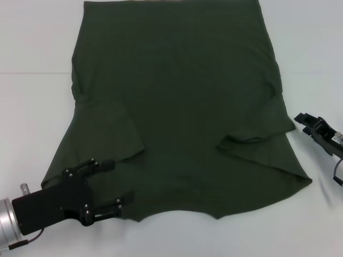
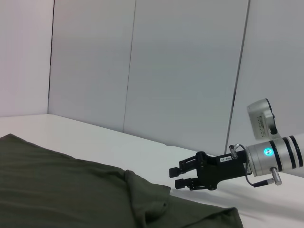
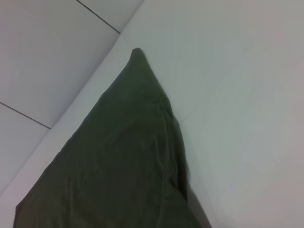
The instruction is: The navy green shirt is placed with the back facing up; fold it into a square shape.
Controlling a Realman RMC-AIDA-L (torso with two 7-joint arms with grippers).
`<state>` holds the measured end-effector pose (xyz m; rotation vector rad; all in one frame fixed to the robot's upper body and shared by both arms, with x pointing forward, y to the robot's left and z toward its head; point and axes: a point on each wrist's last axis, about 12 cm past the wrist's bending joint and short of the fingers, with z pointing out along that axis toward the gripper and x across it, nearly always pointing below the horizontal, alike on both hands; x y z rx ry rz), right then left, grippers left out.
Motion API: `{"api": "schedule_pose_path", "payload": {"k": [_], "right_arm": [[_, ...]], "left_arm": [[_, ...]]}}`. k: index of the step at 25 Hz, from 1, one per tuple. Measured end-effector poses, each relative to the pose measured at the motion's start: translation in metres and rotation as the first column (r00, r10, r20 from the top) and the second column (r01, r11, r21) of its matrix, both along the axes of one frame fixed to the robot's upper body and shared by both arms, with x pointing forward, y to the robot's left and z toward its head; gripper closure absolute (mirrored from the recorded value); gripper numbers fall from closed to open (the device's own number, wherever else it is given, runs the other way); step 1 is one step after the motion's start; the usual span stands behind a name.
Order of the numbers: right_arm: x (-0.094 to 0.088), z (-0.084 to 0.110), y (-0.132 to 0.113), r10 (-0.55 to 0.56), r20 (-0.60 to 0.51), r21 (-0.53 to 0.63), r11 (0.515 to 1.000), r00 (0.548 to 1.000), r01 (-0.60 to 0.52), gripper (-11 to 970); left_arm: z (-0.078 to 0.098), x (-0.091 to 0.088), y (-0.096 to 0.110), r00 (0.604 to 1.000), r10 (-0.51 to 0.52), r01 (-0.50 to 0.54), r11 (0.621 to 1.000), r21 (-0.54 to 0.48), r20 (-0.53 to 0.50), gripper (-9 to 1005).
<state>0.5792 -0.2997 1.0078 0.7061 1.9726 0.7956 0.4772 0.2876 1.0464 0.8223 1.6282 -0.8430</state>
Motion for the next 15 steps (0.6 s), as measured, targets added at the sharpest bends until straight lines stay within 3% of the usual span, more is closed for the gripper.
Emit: {"api": "schedule_pose_path", "payload": {"k": [9, 15], "right_arm": [[0.0081, 0.0013, 0.0045, -0.01, -0.023, -0.021, 1.0, 1.0, 0.01, 285], [0.0106, 0.0023, 0.0075, -0.003, -0.025, -0.025, 1.0, 1.0, 0.002, 157]], "left_arm": [[-0.0001, -0.0004, 0.0001, 1.0, 0.0, 0.0, 1.0, -0.001, -0.001, 107], [0.0005, 0.0006, -0.0005, 1.0, -0.002, 0.002, 1.0, -0.001, 0.001, 107]]}}
